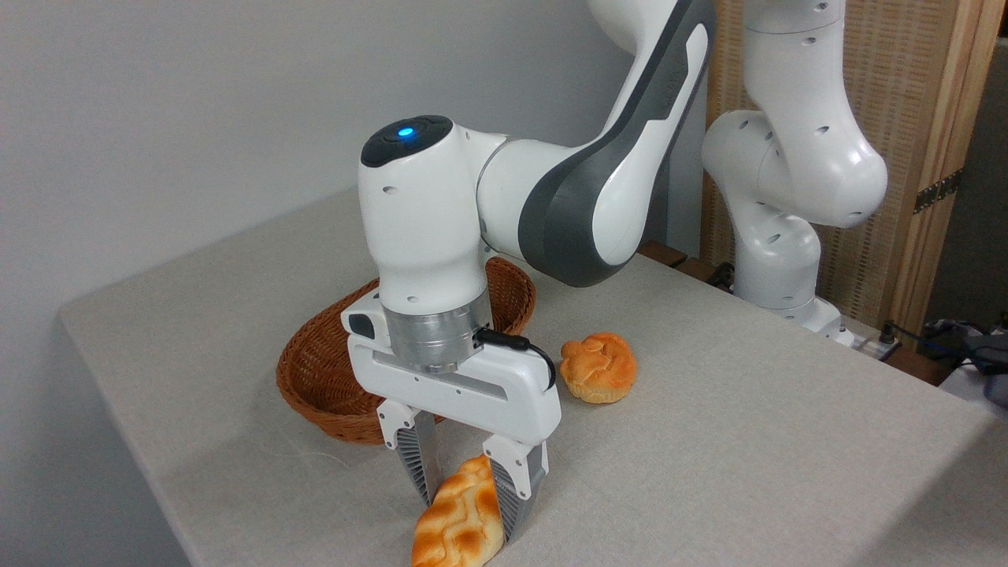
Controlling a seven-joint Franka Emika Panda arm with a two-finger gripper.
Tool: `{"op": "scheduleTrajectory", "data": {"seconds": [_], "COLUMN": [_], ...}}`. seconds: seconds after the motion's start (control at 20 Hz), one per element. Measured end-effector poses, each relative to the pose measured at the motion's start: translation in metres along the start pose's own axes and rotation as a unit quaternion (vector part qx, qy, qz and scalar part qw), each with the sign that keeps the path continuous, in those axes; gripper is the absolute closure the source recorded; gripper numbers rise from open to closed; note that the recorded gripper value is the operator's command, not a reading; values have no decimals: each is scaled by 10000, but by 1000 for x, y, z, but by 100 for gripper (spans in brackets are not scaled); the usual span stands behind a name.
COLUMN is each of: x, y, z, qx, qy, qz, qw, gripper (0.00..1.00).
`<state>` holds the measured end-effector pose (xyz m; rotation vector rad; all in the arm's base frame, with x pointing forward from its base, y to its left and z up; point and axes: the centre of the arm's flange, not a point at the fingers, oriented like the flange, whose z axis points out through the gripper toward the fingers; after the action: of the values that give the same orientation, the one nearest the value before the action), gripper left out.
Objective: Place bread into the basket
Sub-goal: 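Lower the gripper over the braided loaf and close on it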
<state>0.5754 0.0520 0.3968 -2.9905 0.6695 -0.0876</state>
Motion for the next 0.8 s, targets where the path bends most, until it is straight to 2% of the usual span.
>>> {"op": "scheduleTrajectory", "data": {"seconds": [0.8], "x": [1], "y": [0], "z": [-1], "qx": [5], "qy": [11], "qz": [20], "qw": [10000], "gripper": [62]}}
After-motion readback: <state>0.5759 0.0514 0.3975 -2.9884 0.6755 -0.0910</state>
